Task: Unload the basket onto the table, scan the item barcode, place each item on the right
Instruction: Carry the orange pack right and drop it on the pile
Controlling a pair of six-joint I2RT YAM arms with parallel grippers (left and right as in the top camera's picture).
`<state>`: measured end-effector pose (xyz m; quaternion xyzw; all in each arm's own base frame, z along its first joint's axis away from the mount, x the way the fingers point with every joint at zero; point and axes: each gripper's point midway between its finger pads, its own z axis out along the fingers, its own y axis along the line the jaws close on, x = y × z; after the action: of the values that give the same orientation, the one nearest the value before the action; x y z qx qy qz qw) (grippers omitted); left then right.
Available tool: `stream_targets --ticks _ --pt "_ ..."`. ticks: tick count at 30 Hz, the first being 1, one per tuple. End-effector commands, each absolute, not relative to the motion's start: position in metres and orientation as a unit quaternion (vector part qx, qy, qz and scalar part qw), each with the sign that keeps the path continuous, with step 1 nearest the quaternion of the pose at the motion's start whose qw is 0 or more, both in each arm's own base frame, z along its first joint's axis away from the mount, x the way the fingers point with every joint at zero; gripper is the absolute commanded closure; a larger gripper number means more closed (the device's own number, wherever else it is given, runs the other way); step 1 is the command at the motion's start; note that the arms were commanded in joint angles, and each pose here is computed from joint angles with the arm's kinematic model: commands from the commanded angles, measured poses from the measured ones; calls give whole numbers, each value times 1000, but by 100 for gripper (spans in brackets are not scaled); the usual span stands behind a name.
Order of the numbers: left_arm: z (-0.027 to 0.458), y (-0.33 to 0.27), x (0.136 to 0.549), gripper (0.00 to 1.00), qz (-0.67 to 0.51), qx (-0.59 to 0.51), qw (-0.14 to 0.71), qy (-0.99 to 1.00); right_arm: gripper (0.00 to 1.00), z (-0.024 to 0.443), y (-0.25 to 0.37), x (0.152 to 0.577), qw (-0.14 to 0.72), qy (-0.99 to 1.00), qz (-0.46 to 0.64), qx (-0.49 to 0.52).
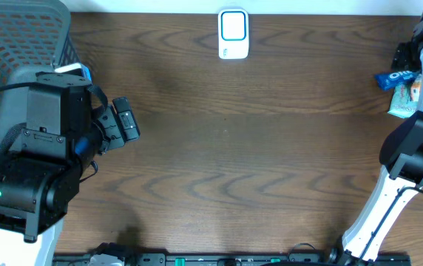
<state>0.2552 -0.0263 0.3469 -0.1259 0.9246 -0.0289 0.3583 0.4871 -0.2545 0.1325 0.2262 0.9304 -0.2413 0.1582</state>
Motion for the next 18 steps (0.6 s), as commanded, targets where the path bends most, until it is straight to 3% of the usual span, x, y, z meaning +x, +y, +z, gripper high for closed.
stream_targets --ticks 1,7,14,18 --pt "348 -23 255 2 -21 -125 362 924 1 148 -245 483 174 924 -220 259" --pt "348 -23 255 2 -21 -125 362 924 1 171 -220 477 189 925 -168 285" --pt "348 -23 255 2 -21 -125 362 924 1 291 -133 471 318 921 -3 226" --pt "348 -23 255 2 -21 -124 362 924 1 322 -102 448 331 922 12 201"
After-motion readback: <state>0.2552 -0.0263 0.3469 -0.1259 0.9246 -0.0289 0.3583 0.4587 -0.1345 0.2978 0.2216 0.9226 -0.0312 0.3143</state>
